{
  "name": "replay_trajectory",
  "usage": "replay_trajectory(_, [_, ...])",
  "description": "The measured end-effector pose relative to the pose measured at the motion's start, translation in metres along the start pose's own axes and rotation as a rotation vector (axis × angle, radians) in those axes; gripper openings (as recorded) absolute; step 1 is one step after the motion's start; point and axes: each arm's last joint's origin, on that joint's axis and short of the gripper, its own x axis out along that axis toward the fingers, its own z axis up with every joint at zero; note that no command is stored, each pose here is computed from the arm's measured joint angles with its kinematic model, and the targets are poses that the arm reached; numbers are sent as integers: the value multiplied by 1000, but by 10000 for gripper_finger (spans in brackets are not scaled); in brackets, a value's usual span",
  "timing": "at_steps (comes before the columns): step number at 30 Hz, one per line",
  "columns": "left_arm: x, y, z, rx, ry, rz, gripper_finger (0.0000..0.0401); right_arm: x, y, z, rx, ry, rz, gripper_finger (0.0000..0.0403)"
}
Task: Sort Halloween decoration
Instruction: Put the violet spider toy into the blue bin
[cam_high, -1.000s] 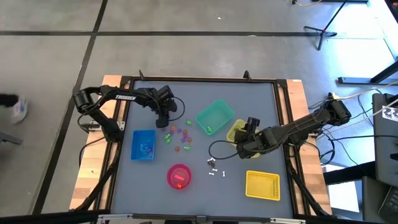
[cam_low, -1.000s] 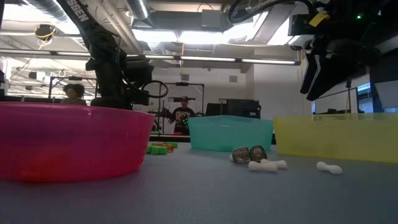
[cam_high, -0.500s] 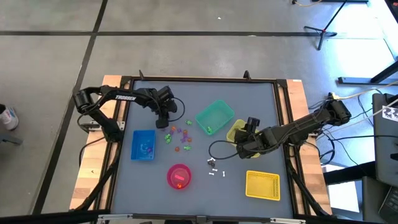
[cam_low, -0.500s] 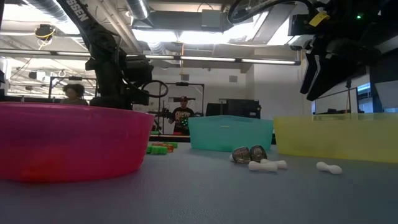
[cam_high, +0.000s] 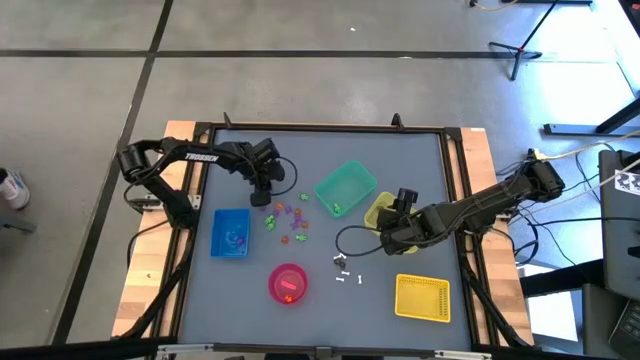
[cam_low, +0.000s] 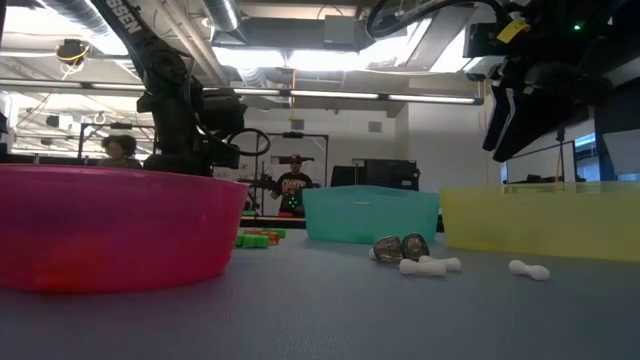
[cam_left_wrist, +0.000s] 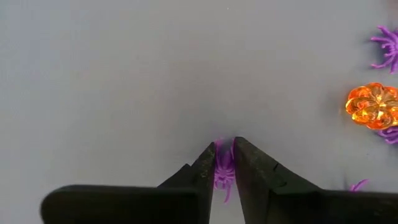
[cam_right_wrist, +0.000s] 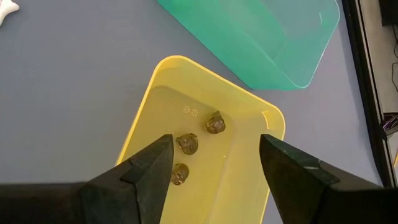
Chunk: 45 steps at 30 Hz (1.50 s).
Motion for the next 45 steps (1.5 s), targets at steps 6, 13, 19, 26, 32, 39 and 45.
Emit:
replay_trajectory(6, [0, 0, 0, 0, 0, 1, 23, 0, 0, 0, 0, 0, 0, 237])
replay_trajectory(13, [-1, 0, 0, 0, 1, -3, 9, 0, 0, 0, 0, 0, 0, 237])
replay_trajectory(19, [-10, 2, 13, -6, 11, -22, 4, 0, 0, 0, 0, 0, 0, 237])
replay_trajectory(26, [-29, 3, 32, 8, 18, -29, 3, 0, 0, 0, 1, -2, 1, 237])
replay_trajectory(32, [-50, -4, 43, 23, 103, -78, 3, 0, 0, 0, 2, -3, 2, 237])
replay_trajectory(39, [-61, -33, 38, -9, 278, -183, 3, 0, 0, 1, 3, -4, 4, 237])
replay_trajectory(45, [-64, -65, 32, 24, 409, -238, 3, 0, 1, 2, 14, -19, 12, 237])
